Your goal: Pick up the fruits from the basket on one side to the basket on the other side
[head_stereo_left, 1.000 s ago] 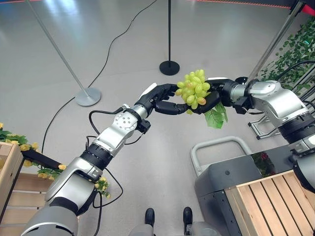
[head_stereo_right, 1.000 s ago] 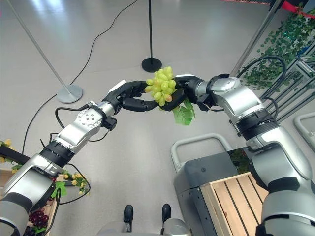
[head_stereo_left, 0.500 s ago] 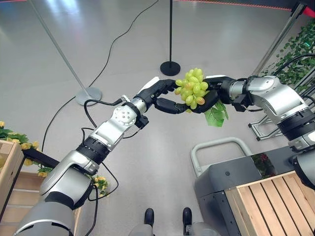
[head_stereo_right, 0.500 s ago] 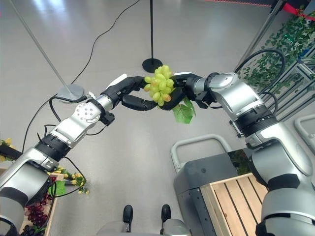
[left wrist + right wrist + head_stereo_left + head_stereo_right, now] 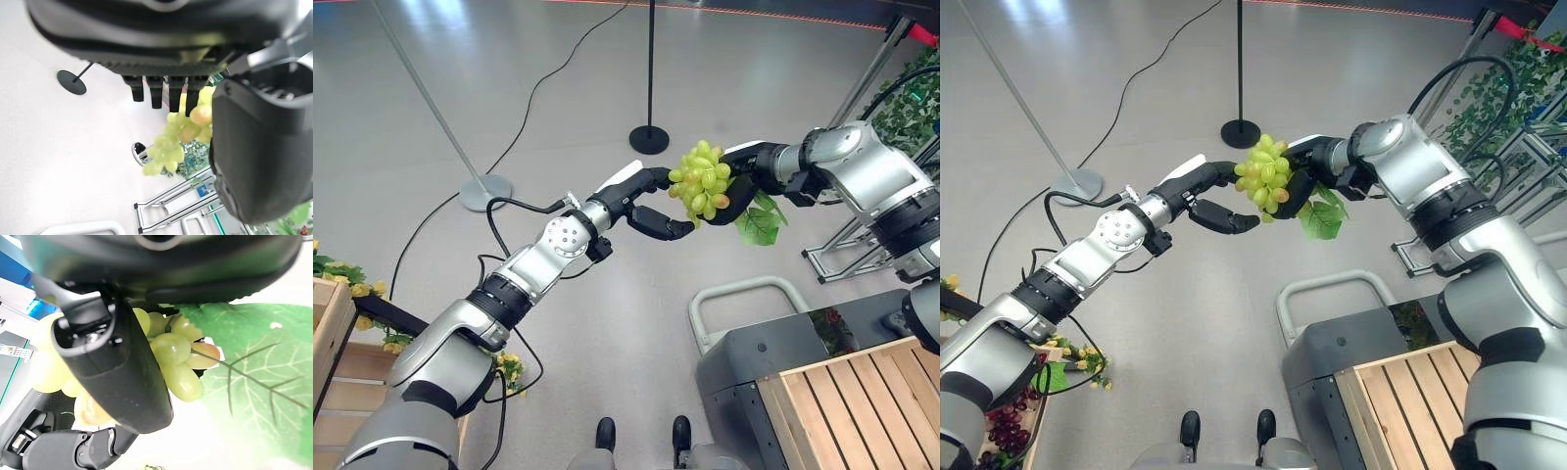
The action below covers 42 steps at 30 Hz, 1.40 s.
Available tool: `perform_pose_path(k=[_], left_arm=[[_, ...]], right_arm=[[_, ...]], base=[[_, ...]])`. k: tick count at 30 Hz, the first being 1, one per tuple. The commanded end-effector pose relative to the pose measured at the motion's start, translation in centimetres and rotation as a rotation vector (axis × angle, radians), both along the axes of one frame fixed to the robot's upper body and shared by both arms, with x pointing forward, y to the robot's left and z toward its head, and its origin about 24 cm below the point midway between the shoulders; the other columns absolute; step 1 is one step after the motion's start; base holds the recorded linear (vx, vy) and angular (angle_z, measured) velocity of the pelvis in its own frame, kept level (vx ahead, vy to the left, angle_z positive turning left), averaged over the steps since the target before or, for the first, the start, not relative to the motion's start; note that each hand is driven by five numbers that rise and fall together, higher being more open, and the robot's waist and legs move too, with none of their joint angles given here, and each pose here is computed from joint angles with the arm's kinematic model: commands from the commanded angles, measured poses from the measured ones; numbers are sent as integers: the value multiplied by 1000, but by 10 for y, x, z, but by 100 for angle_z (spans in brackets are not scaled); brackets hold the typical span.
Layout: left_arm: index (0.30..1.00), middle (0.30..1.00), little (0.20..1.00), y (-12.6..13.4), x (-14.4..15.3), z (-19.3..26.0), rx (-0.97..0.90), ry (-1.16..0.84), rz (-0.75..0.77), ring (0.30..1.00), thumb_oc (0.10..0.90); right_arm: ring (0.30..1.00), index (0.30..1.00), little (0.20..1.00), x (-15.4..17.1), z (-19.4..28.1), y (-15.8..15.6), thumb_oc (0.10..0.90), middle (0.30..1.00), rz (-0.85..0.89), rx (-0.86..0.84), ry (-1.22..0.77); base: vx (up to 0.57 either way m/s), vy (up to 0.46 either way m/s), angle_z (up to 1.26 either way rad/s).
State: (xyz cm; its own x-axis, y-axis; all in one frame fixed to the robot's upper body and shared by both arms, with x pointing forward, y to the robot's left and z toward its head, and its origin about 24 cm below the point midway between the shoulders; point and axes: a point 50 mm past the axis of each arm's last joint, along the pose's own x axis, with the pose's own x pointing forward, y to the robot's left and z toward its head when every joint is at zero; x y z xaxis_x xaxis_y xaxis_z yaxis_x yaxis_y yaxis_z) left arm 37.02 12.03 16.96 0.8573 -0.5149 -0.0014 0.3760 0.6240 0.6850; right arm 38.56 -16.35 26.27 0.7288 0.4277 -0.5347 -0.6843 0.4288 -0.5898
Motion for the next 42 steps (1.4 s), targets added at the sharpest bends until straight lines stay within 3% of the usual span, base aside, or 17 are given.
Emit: perform_pose_path(k=[1, 11, 22, 32, 42], left_arm=[[900, 900, 900, -21, 6, 10, -84, -72, -30, 900, 800], [900, 900, 900, -5, 11, -13, -250, -2, 128, 900, 800], [900, 900, 900, -6, 9, -26, -291, 46, 102, 900, 800], [900, 900, 900, 0, 5, -25, -277, 46, 70, 900, 800], [900, 900, 900, -1, 2, -26, -293, 36, 77, 900, 800]], right_arm=[[300, 300, 300, 4, 33, 7, 400, 300, 25, -31, -98], [300, 300, 300, 10, 39, -14, 400, 300, -134, -30, -120], [300, 300, 300, 9, 69, -66, 400, 300, -415, -3, -239], [300, 300, 300, 6, 67, -73, 400, 300, -405, 18, -224], [300, 300, 300, 9, 53, -53, 400, 300, -263, -17, -162]], base=[[-18, 9, 3], [0, 0, 0], [0, 0, 0], [0, 0, 0], [0, 0, 0]])
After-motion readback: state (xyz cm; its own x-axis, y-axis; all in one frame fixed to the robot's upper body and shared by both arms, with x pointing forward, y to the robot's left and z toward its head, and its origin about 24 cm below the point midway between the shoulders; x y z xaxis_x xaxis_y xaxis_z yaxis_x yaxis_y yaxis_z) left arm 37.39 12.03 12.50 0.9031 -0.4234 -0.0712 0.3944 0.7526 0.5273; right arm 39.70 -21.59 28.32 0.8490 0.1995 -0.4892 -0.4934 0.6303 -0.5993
